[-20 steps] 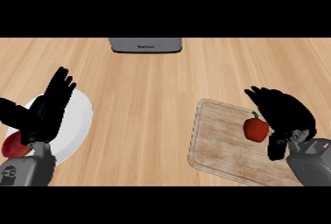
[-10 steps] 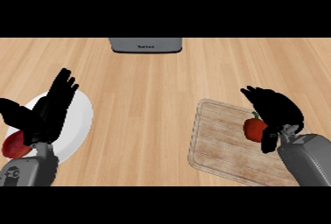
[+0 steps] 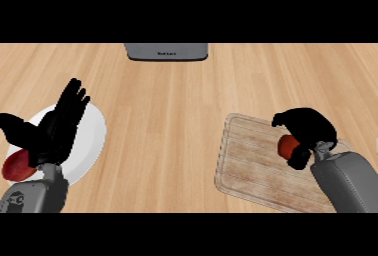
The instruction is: Pick the bell pepper from the cutting board and place it in the pan
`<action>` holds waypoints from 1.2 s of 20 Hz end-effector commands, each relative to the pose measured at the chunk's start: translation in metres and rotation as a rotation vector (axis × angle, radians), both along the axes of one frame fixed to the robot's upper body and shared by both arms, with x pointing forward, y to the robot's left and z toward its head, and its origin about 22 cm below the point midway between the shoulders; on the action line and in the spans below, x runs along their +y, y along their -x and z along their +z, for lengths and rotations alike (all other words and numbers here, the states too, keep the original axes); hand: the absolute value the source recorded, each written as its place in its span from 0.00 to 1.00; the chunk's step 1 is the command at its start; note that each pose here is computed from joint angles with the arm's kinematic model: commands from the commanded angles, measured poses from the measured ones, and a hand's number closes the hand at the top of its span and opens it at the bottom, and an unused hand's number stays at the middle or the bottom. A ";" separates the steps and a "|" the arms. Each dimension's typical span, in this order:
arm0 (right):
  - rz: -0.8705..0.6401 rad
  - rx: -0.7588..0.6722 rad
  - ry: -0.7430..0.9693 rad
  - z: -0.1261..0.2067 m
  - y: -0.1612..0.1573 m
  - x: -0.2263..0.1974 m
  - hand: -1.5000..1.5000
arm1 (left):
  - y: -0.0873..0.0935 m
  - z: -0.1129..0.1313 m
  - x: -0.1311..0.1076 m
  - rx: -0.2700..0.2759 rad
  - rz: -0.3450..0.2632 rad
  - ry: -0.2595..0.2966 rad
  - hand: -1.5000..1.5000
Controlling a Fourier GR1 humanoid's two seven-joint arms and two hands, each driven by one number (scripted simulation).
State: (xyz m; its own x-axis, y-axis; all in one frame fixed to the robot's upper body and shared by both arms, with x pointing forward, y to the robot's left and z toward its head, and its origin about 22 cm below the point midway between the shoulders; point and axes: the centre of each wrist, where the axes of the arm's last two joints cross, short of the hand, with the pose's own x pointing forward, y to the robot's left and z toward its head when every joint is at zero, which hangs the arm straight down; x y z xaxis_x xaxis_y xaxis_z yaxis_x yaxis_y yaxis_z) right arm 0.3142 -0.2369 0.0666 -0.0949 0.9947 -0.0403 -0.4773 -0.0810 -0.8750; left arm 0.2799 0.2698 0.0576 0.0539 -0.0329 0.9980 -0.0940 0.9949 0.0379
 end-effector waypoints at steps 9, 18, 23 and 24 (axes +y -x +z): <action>0.040 -0.036 -0.083 -0.031 -0.011 0.013 1.00 | 0.007 0.014 -0.008 0.006 -0.020 0.007 0.50; -1.042 -0.160 -0.195 -0.004 -0.045 -0.075 1.00 | 0.010 0.000 0.002 -0.006 -0.013 0.002 0.50; -1.145 -0.498 0.046 0.053 -0.077 -0.049 1.00 | -0.001 0.006 -0.002 -0.003 -0.025 0.003 0.50; -1.142 -0.541 0.104 0.072 -0.085 -0.045 1.00 | 0.001 0.003 -0.005 -0.030 -0.036 -0.012 0.50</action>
State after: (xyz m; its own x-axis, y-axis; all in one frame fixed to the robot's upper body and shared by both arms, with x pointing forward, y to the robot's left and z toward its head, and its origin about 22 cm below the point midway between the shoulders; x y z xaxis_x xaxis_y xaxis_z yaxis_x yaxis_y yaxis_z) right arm 0.3799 -0.2912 0.0966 0.8013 0.5857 0.1221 -0.0199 0.2300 -0.9730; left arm 0.2779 0.2670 0.0620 0.0384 -0.0361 0.9986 -0.0667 0.9970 0.0386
